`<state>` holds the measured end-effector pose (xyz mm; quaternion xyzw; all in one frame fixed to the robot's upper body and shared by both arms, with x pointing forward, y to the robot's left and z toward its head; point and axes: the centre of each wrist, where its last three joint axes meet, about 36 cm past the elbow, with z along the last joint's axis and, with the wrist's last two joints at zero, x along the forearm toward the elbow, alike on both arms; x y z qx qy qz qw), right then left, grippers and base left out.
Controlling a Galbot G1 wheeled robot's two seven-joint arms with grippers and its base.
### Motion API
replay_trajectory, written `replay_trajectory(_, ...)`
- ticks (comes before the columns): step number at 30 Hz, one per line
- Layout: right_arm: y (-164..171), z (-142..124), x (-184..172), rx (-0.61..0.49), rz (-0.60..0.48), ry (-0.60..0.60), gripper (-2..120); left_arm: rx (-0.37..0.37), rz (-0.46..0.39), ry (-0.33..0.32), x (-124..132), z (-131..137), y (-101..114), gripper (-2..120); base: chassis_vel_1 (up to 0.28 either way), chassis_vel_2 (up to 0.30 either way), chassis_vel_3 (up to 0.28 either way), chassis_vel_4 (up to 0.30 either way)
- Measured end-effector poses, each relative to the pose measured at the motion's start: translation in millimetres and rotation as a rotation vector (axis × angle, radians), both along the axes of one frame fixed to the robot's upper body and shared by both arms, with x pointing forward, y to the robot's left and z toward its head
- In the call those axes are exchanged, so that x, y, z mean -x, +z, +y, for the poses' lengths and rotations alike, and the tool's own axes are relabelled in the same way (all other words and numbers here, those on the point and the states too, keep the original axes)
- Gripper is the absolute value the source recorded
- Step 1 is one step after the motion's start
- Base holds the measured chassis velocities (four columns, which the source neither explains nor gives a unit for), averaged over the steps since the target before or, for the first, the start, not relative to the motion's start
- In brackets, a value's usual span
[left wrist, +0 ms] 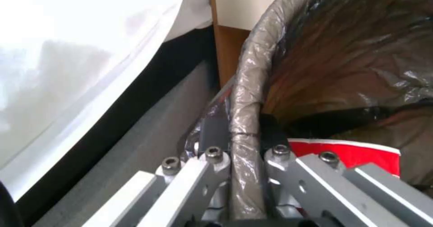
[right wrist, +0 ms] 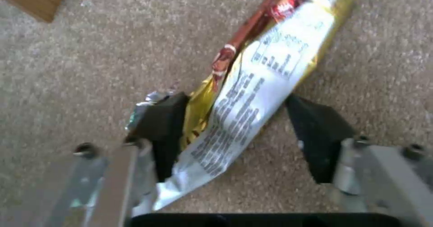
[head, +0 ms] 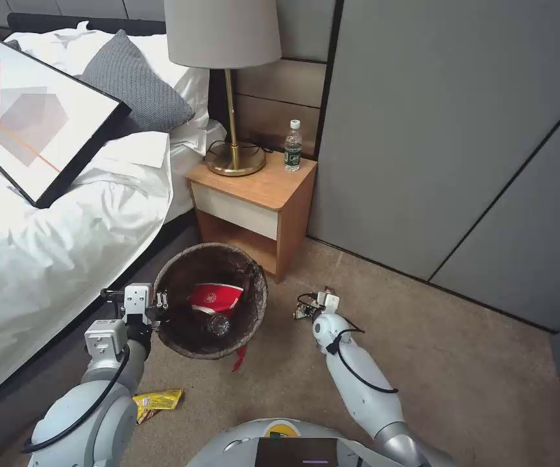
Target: Pick up the trash bin, then pick up the garbage from the floor and place it into the trash bin.
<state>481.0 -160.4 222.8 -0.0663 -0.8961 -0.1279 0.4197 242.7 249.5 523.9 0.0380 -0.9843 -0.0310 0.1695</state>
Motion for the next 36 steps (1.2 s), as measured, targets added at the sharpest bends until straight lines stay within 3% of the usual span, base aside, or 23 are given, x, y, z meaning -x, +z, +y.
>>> replay_trajectory(13,0.4,-1.9,1.7,0.018,-0.018,0.014,3,0.003,-0.003,-0.002,-0.5,-0.7,0.3,3,0.0,0.0,0.0,0.0)
replay_trajectory(23,7.5,-5.7,2.2,0.036,-0.07,0.035,0,0.004,0.0,0.0,0.1,-0.8,-0.3,3,0.0,0.0,0.0,0.0)
replay_trajectory(27,33.7,-16.2,7.6,0.051,-0.17,0.081,0,0.004,0.001,0.0,0.4,-0.7,-0.5,3,0.0,0.0,0.0,0.0)
replay_trajectory(30,74.0,-27.4,20.3,0.052,-0.267,0.124,0,0.003,0.001,-0.001,0.3,-0.5,-0.4,3,0.0,0.0,0.0,0.0)
replay_trajectory(36,108.3,-31.3,37.2,0.048,-0.346,0.142,0,0.005,0.0,-0.005,0.1,-1.4,-0.4,3,0.0,0.0,0.0,0.0)
